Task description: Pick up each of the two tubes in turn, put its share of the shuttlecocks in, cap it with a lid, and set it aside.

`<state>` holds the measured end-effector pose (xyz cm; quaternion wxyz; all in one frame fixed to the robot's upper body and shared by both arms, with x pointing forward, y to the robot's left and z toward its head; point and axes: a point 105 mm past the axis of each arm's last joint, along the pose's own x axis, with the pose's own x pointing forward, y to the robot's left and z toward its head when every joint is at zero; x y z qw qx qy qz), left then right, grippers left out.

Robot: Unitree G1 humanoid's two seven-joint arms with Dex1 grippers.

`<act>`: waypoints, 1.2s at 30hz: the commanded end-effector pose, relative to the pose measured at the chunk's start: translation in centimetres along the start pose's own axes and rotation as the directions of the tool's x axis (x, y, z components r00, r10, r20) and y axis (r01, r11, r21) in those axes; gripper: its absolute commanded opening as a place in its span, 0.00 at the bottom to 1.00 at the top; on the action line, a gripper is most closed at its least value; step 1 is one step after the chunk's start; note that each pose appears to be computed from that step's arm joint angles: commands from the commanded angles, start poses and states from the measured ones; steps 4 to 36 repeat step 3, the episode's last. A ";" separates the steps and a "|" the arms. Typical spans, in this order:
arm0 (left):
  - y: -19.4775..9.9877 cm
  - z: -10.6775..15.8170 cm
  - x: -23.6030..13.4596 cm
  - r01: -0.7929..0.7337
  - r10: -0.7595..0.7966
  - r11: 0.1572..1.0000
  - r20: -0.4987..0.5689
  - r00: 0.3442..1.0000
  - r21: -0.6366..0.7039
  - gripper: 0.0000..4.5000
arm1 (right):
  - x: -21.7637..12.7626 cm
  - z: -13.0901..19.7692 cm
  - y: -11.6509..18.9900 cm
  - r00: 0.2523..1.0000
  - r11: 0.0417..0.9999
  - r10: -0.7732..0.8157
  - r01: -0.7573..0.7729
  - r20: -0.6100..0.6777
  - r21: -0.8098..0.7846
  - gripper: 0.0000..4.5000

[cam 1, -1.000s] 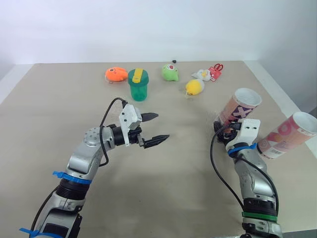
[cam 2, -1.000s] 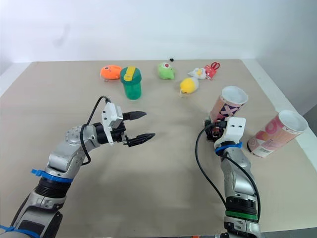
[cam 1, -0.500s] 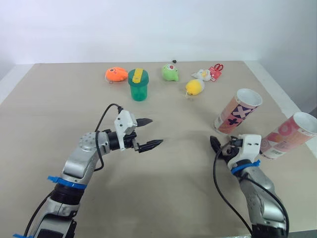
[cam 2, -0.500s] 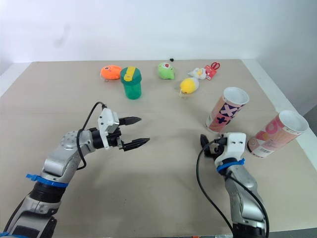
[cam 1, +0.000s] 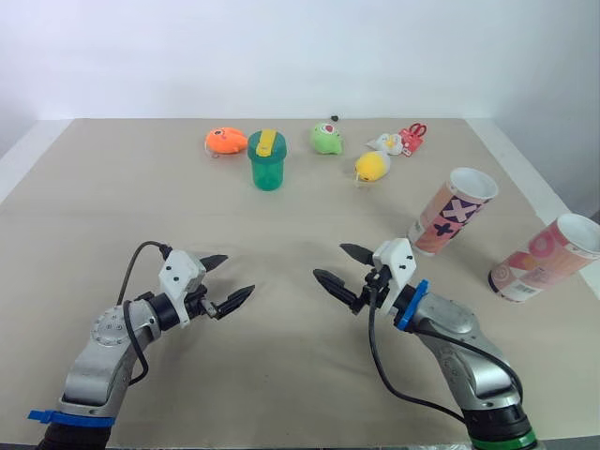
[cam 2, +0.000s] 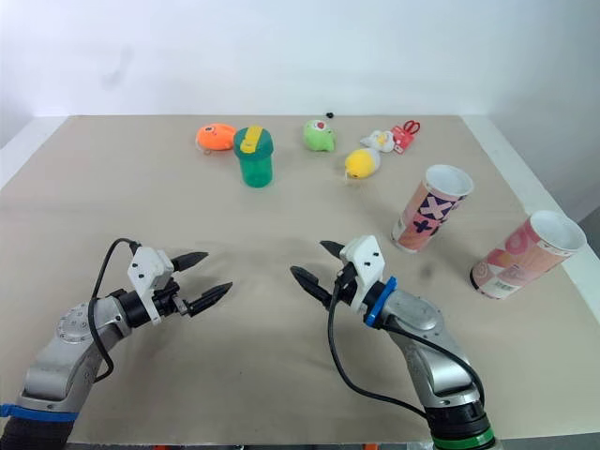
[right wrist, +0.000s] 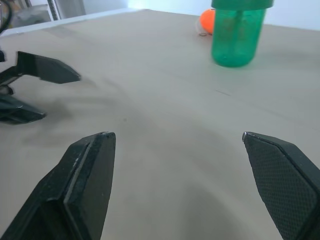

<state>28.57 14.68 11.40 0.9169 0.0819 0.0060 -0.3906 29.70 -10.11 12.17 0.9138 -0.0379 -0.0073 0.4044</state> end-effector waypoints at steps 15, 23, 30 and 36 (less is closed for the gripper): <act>0.0 1.1 -0.2 -0.025 0.025 0.999 0.018 1.000 0.035 1.00 | 0.3 0.4 0.0 0.999 1.000 0.012 -0.011 0.035 -0.017 0.97; 0.0 1.1 -0.2 -0.025 0.025 0.999 0.018 1.000 0.035 1.00 | 0.3 0.4 0.0 0.999 1.000 0.012 -0.011 0.035 -0.017 0.97; 0.0 1.1 -0.2 -0.025 0.025 0.999 0.018 1.000 0.035 1.00 | 0.3 0.4 0.0 0.999 1.000 0.012 -0.011 0.035 -0.017 0.97; 0.0 1.1 -0.2 -0.025 0.025 0.999 0.018 1.000 0.035 1.00 | 0.3 0.4 0.0 0.999 1.000 0.012 -0.011 0.035 -0.017 0.97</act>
